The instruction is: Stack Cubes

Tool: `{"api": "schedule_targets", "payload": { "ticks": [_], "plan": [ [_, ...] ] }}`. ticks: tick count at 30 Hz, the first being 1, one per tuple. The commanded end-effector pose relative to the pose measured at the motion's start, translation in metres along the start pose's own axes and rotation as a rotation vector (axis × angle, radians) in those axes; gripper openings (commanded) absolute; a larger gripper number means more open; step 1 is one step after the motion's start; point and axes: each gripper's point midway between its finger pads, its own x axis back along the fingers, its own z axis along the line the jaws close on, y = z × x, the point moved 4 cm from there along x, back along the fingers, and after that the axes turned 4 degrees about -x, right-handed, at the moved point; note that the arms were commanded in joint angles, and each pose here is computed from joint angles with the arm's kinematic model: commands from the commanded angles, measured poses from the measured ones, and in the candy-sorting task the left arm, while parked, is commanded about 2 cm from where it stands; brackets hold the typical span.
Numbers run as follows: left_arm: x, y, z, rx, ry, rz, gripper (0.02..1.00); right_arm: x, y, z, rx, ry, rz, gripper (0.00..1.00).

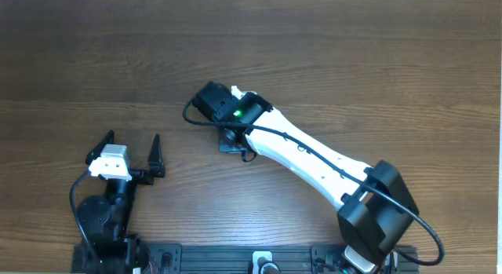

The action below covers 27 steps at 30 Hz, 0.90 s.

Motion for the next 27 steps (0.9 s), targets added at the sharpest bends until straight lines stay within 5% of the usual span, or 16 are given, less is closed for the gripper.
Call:
{"api": "schedule_targets", "payload": {
  "ticks": [1,27],
  "plan": [
    [0.0,-0.001,-0.0002,-0.015,-0.005,-0.003,1.0,-0.0047,0.0056,0.0049,0.014,0.011,0.008,0.014],
    [0.0,-0.0009,-0.0003,-0.015,-0.006,-0.004,0.998,-0.0111,0.0139,-0.0001,0.009,0.004,0.006,0.016]
  ]
}}
